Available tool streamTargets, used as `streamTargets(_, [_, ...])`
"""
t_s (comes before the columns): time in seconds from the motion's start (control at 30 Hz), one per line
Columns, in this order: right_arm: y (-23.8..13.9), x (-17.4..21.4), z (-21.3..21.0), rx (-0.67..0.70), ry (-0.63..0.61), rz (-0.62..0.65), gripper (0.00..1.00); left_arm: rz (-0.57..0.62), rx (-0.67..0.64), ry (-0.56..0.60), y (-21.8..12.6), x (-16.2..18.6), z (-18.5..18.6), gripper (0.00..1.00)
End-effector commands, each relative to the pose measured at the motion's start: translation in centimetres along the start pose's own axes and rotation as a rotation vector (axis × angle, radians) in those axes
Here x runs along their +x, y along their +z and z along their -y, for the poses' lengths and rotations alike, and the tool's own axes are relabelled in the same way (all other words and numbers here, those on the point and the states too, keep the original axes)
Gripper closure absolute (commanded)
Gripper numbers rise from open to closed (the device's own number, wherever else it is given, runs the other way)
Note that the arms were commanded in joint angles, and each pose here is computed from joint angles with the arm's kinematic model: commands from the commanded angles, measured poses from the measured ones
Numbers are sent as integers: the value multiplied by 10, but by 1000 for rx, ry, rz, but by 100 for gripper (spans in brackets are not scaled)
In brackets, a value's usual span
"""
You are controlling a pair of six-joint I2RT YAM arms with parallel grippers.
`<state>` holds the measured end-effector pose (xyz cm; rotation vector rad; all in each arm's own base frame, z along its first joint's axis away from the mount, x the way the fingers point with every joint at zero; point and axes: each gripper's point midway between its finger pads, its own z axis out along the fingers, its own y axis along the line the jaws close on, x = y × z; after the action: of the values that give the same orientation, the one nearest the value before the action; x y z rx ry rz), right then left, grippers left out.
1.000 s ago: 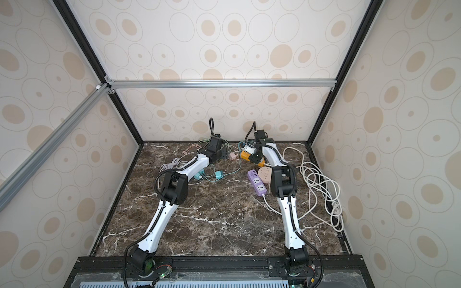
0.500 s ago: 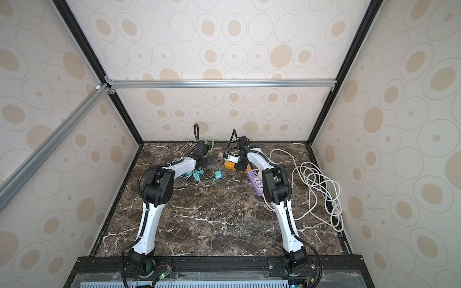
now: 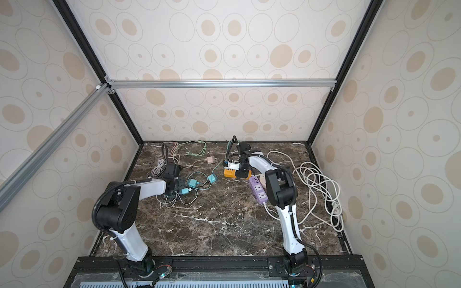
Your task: Insert the plug
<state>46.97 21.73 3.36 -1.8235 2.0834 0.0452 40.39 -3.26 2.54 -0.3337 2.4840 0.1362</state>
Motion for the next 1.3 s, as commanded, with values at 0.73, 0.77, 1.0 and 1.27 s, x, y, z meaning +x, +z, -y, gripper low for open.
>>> streamTargets(0.73, [-3,16,-60,-151,-83,-6,48,182,420,293,-105,-49,152,17])
streamTargets(0.77, [-2,17,-60,-151,-83,-7,48,176,405,330,-97,-51,162,17])
streamTargets(1.0, [-1,17,-63,-157,-90,-5,48,84,381,441,-38,-56,216,19])
streamTargets(1.27, [3,3,-66,-182,-151,25,48,121,197,303,-17,-84,192,73])
